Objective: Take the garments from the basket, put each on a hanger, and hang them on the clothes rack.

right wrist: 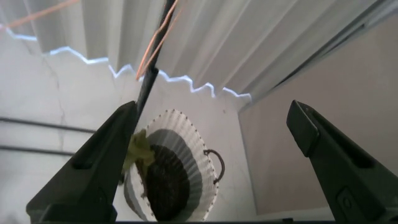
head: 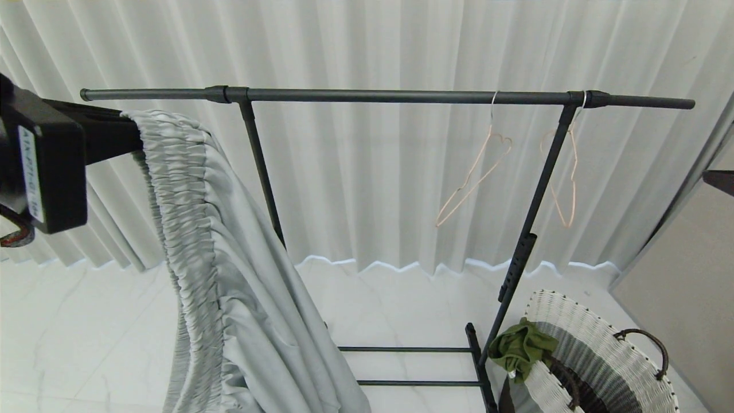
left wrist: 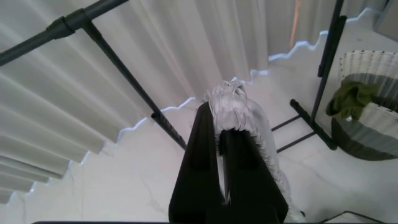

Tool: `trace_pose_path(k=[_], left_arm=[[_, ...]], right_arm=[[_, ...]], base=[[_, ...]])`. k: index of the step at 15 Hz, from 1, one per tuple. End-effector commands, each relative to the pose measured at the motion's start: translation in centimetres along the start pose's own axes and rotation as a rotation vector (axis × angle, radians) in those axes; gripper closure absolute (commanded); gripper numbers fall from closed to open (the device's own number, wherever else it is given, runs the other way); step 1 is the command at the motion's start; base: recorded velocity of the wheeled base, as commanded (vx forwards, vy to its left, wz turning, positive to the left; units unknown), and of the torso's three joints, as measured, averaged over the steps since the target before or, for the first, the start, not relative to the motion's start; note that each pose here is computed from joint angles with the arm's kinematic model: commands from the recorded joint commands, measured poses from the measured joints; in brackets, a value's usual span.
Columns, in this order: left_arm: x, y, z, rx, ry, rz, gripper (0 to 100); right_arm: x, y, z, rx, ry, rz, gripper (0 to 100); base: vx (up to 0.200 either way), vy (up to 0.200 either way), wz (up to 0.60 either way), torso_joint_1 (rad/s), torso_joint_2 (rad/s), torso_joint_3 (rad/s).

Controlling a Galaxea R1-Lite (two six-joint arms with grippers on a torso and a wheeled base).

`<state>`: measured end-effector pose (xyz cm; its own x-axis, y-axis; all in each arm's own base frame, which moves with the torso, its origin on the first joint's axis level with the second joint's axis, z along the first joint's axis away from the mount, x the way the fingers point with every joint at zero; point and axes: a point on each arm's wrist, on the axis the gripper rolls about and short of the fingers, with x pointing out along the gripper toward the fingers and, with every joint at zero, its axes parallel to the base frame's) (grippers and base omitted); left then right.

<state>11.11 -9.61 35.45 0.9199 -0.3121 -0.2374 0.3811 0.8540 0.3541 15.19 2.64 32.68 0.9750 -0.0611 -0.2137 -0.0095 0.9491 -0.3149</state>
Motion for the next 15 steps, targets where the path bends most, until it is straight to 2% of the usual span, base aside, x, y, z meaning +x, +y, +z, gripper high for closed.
trace_pose_path(k=[1,6,12,15], left_arm=[[0.2,-0.1,0.0,0.005,0.007,-0.002,100],[0.3,-0.2,-0.2,0.008,0.012,-0.003,100],[0.5,-0.3,-0.4,0.013,0.023,-0.006,100],[0.6,-0.6,-1.0,0.023,0.043,-0.011,100]], right_arm=[[0.4,0.2,-0.4,0.002,0.020,0.006,0],[1.3,0.8,-1.4,0.014,0.071,0.024,0],[5.5,2.0,-2.5,0.099,0.193,0.043,0],[8.3,2.8,-3.6,0.179,0.283,0.029,0]], base=[[0.200,0.000,0.00,0.027,-0.02,-0.022],[0.200,0.000,0.00,0.012,0.00,-0.004],[0.200,0.000,0.00,0.002,0.00,0.001],[0.000,0.000,0.00,0.000,0.00,0.000]])
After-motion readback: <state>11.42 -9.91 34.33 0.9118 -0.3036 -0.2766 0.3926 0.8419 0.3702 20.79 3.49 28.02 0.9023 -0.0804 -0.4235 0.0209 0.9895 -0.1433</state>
